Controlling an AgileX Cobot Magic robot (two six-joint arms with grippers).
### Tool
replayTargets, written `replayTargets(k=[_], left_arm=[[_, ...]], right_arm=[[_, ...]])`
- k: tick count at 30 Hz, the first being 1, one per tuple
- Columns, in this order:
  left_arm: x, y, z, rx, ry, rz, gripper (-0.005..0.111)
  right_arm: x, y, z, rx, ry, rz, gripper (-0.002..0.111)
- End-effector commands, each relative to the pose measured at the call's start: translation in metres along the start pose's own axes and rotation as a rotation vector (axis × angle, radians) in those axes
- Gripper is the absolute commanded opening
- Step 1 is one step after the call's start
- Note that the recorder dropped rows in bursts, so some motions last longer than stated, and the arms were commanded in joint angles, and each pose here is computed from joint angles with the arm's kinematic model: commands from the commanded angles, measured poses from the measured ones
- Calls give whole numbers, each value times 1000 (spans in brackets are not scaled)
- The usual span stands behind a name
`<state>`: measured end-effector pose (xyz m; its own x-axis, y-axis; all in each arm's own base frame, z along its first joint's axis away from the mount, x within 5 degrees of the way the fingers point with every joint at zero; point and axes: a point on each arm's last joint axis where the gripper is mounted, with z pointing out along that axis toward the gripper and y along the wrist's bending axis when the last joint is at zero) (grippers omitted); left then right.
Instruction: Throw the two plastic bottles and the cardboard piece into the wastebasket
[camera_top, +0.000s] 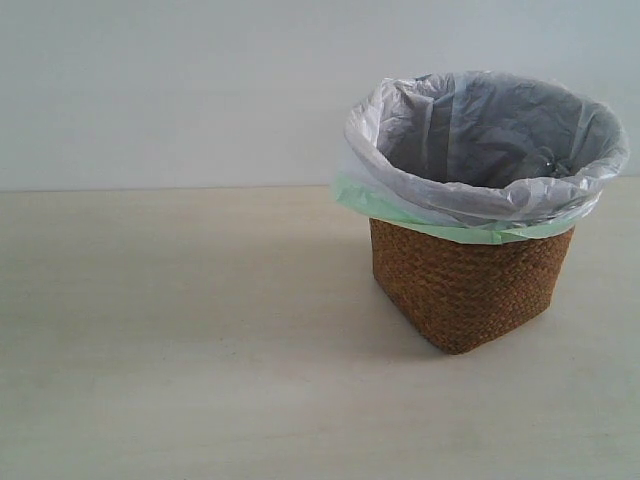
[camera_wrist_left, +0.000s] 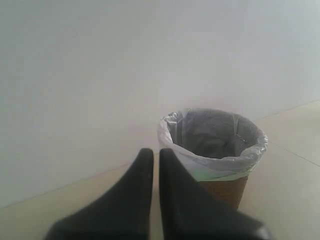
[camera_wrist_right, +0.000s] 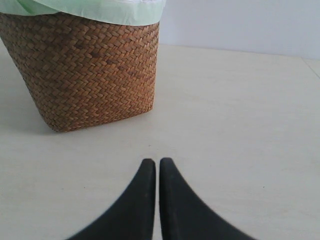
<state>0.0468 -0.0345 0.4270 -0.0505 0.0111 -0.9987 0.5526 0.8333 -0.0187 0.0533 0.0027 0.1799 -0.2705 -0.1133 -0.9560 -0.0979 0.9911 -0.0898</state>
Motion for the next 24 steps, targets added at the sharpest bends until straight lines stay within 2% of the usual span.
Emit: replayTargets(k=[1, 11, 24], left_arm=[[1, -1, 0, 6, 2, -23, 4], [1, 0, -5, -2, -15, -15, 4], [0, -8, -63, -249, -214, 17, 4]], right_arm=[[-1, 0, 0, 6, -10, 0, 0], [-1, 0, 0, 6, -10, 0, 0], [-1, 0, 0, 6, -10, 0, 0]])
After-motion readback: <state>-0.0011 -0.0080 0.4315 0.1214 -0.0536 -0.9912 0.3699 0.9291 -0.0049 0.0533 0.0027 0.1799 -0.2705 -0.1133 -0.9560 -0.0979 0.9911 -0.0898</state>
